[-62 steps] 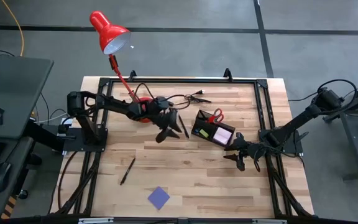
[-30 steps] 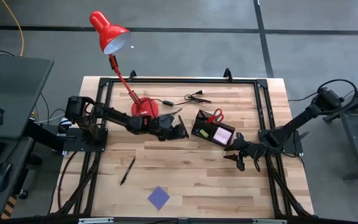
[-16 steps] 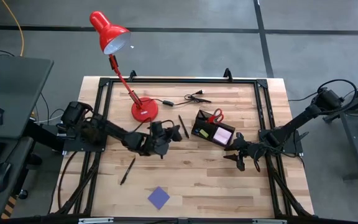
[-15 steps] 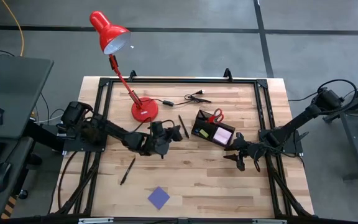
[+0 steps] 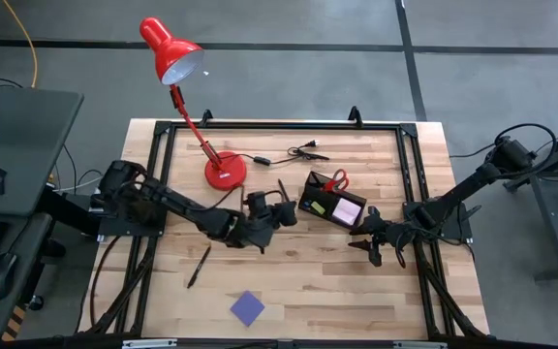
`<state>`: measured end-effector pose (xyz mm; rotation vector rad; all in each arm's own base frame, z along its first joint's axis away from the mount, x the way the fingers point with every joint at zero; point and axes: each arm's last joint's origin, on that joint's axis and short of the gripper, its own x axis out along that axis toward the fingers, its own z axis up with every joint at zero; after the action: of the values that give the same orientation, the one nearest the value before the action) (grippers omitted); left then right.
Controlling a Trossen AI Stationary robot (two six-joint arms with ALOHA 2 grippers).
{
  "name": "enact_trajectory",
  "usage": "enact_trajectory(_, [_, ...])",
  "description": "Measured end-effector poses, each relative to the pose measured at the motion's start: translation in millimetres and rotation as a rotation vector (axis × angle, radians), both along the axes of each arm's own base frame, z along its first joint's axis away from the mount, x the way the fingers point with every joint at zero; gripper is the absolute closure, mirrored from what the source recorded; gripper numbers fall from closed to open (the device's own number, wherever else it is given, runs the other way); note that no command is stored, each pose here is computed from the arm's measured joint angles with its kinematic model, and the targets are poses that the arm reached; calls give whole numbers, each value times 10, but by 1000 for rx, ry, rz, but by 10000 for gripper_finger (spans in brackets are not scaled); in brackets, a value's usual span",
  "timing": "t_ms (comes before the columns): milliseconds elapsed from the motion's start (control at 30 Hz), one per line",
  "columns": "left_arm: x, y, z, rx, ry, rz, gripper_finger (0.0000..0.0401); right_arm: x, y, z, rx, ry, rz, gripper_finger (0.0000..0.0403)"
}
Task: Pick and place office supplies into organizer
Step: Put the black pen into the desk organizer
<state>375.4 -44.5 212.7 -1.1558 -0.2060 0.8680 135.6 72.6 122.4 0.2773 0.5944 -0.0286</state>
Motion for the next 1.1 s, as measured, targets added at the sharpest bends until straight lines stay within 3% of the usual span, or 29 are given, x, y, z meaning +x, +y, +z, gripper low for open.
enact_trajectory(167, [297,-36,-81,-108,55,111,373,1,0,1,1,-1,0,235])
enact_trajectory(300, [595,-43,-150,-148,182,183,396,0,0,1,1,-1,0,235])
enact_trajectory(433, [826,-75,3,-103,310,179,387,-1,-1,0,0,0,0,235])
enact_trajectory(500, [897,-86,4,-49,421,162,378,4,2,3,2,-2,0,235])
enact_trajectory(567, [1007,-87,-54,-25,449,171,373,3,2,4,2,-2,0,235])
enact_trajectory(633, [1029,-69,-105,-15,517,177,372,2,1,3,1,-1,0,235])
enact_trajectory(900, [1076,40,-397,-136,577,247,395,3,2,3,1,-2,0,236])
enact_trajectory(1100, [947,-18,-690,-195,590,414,395,2,1,5,2,-2,0,234])
